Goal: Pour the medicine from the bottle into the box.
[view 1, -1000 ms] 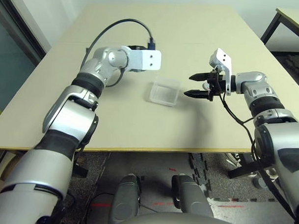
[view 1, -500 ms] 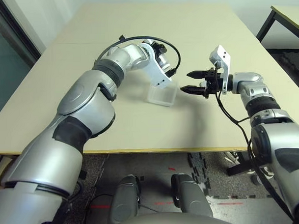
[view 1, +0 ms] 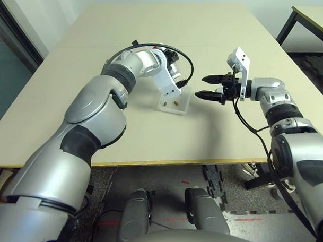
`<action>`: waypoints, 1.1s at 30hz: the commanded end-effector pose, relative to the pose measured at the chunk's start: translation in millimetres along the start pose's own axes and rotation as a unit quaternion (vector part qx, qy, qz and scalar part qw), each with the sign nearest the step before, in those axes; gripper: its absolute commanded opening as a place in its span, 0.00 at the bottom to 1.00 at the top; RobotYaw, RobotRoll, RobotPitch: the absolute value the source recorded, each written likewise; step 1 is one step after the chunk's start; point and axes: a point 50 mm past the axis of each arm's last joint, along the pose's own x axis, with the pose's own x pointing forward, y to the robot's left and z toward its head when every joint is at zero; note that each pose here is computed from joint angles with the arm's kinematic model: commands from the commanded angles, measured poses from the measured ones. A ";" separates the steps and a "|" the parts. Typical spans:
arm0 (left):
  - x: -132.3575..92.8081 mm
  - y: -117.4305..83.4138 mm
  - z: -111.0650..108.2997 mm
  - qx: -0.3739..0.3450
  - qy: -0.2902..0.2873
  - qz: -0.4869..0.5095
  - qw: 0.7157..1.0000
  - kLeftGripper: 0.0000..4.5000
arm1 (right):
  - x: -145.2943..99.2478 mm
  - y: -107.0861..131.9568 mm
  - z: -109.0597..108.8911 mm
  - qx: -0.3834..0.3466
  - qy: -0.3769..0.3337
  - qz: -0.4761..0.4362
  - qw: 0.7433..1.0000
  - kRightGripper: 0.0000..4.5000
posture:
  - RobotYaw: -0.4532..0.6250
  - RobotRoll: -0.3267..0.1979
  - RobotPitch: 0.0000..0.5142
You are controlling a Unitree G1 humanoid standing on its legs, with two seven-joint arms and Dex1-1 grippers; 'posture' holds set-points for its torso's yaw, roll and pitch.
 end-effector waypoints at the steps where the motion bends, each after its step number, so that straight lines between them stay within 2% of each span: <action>1: -1.4 -9.0 -3.9 -0.114 -0.012 -0.010 0.993 0.60 | -1.0 0.7 -2.6 0.002 -0.003 0.001 1.000 1.00 | 0.28 0.62 0.11; 2: -2.5 -8.9 -5.5 -0.131 -0.014 -0.009 0.991 0.60 | -1.2 0.8 -2.8 0.002 -0.002 0.001 1.000 1.00 | 0.28 0.62 0.11; 4: -4.1 -10.0 -8.0 -0.237 -0.031 -0.010 0.971 0.60 | -1.4 1.0 -3.1 -0.002 0.002 0.003 1.000 1.00 | 0.28 0.62 0.11; 6: -6.0 -10.5 -10.6 -0.288 -0.043 -0.010 0.957 0.60 | -1.5 1.3 -3.2 -0.009 0.007 0.006 1.000 1.00 | 0.28 0.62 0.11; 10: -9.3 -12.9 -18.1 -0.438 -0.066 -0.001 0.897 0.60 | -1.2 2.0 -3.1 -0.020 0.013 0.011 1.000 1.00 | 0.29 0.62 0.10; 16: -16.2 -22.0 -33.8 -0.592 -0.079 0.023 0.802 0.60 | -1.3 3.0 0.5 -0.037 0.014 0.026 0.999 1.00 | 0.29 0.62 0.11; 24: -25.8 -44.5 -50.1 -0.736 -0.099 0.060 0.667 0.60 | -1.5 6.8 11.1 -0.052 -0.015 0.068 0.996 1.00 | 0.29 0.62 0.12; 28: -32.1 -61.5 -61.6 -0.783 -0.075 0.110 0.608 0.60 | -0.4 8.1 12.5 -0.054 -0.022 0.077 0.995 1.00 | 0.29 0.62 0.12; 33: -34.4 -80.4 -63.8 -0.822 -0.060 0.176 0.539 0.60 | 0.7 8.3 12.4 -0.054 -0.023 0.076 0.995 1.00 | 0.30 0.62 0.13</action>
